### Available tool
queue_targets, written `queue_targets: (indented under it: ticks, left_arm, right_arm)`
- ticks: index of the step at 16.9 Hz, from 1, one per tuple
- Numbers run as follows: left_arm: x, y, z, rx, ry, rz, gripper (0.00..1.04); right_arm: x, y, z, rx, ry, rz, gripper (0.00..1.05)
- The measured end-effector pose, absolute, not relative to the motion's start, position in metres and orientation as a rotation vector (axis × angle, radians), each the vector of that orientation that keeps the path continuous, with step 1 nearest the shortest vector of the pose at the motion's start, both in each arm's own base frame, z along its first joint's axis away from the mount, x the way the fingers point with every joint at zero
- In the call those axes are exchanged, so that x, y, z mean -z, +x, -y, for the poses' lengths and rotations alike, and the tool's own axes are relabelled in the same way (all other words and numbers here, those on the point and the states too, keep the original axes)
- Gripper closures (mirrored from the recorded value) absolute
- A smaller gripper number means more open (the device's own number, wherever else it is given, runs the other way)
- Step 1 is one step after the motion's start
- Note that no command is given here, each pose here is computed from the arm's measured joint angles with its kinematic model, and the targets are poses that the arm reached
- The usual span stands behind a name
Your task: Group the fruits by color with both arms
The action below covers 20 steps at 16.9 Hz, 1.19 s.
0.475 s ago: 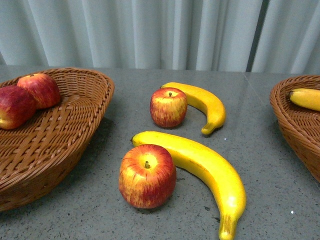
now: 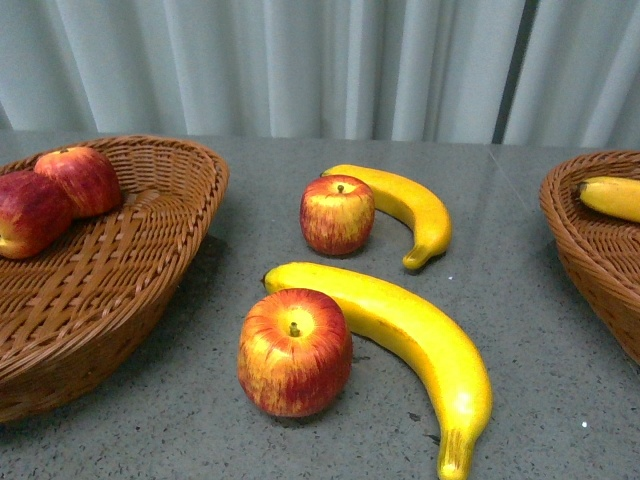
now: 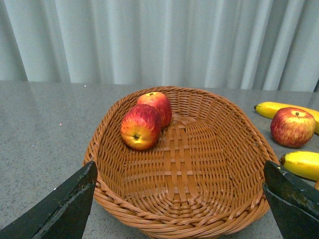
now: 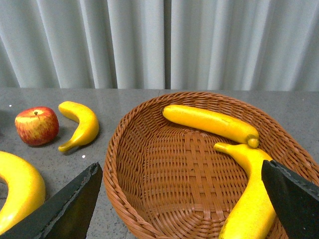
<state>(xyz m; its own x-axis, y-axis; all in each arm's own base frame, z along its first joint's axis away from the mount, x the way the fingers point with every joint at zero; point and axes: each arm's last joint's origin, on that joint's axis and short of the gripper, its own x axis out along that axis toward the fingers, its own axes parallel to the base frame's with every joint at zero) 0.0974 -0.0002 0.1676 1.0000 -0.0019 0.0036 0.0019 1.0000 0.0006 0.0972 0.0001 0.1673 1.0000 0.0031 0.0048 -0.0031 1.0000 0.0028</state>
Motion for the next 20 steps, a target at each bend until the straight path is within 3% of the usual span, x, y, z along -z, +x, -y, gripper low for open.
queue_targets:
  ticks: [7, 8, 9, 11, 14, 20]
  left_arm:
    - [-0.168, 0.097, 0.000, 0.002, 0.001, 0.004, 0.07]
    - [-0.165, 0.098, 0.003, -0.116, -0.041, -0.162, 0.07]
    - [-0.178, 0.110, 0.010, -0.236, -0.054, -0.239, 0.07]
    - [-0.215, 0.140, 0.015, -0.331, -0.079, -0.128, 0.07]
    - [-0.242, 0.211, 0.050, -0.012, 0.035, -0.121, 0.07]
    - [-0.236, 0.244, 0.076, 0.154, 0.101, -0.223, 0.07]
  right_arm:
    - [-0.167, 0.097, 0.000, -0.003, 0.003, 0.005, 0.07]
    - [-0.167, 0.097, 0.000, -0.002, 0.003, 0.004, 0.07]
    - [-0.167, 0.097, 0.000, 0.000, 0.002, 0.005, 0.07]
    - [-0.167, 0.097, 0.000, 0.000, 0.002, 0.004, 0.07]
    - [-0.167, 0.097, 0.000, 0.000, 0.002, 0.005, 0.07]
    - [-0.167, 0.097, 0.000, 0.000, 0.002, 0.005, 0.07]
